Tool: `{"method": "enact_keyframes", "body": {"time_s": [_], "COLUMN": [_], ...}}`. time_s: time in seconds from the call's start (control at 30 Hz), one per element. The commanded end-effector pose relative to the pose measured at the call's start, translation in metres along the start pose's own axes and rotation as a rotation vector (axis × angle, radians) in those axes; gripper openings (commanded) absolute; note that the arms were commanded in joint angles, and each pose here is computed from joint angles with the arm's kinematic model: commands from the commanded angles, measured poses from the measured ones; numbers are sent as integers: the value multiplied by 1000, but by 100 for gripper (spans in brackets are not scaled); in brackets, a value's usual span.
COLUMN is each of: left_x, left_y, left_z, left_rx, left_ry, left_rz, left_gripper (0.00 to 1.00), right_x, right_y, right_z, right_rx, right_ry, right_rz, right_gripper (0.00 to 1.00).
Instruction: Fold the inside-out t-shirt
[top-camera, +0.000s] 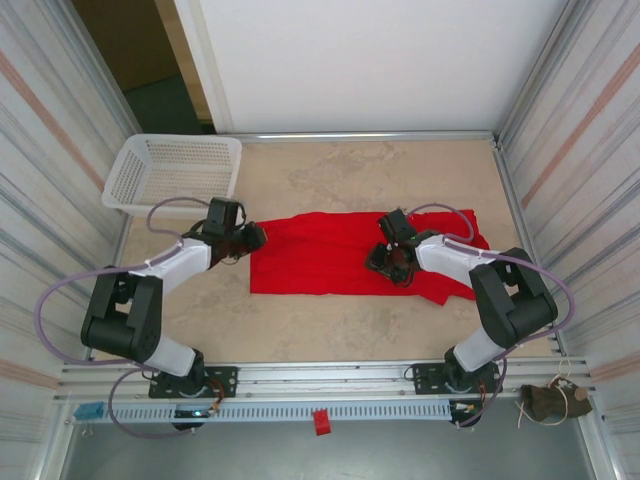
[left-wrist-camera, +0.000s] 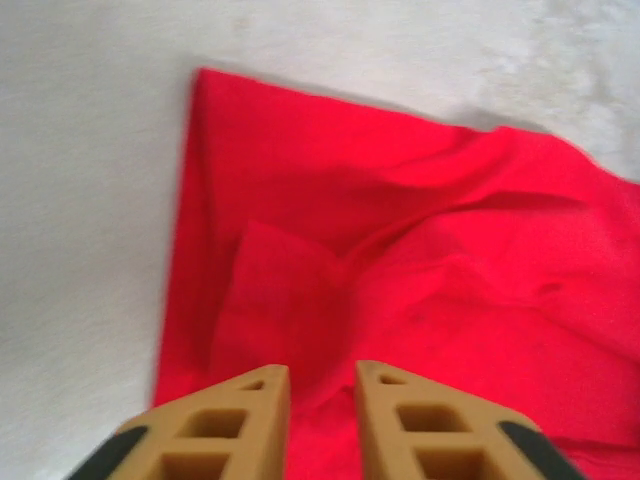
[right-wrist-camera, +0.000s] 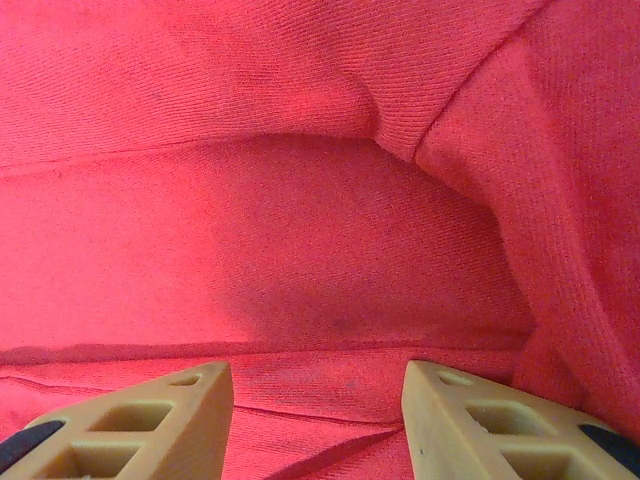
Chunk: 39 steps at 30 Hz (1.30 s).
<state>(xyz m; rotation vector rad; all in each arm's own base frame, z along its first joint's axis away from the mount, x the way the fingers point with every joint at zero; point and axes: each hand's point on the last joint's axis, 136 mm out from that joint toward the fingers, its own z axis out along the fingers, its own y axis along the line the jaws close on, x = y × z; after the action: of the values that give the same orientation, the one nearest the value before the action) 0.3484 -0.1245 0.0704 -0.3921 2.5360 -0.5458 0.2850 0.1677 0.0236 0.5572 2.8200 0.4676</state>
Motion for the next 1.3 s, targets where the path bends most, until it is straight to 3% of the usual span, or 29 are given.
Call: {"method": "enact_keyframes", "body": {"time_s": [0.0,0.2,0.37,0.5,0.77,1.0,1.27], "left_x": [-17,-53,-83,-96,-48,9,43], "left_y": [17,-41,-91,-101,-90,-88,-62], "left_z": [-22,-35,-12,17,61,49,48], "left_rx": [-112,44,120,91,135,218,160], "left_ry": [-89,-175,-164,-113,80,154,174], "left_rz": [-29,13,69,105,122,117,84], "left_gripper": [32,34,35,35,33,29,30], "right_x": [-9,-45,-74,-88,-94,-99,-99], "right_y": [-5,-1,-35,-67,-104,-125,-143], "right_z": [-9,-50,-70,-80,-98,-99,-78], "right_rx": [24,-32,-21,1,-4,0,13], "right_ry": [-21,-106,-144,-162,-202,-205,-160], "right_rz": [33,61,137,197,293,342,397], "right_gripper": [48,48,48,48,48,48,49]}}
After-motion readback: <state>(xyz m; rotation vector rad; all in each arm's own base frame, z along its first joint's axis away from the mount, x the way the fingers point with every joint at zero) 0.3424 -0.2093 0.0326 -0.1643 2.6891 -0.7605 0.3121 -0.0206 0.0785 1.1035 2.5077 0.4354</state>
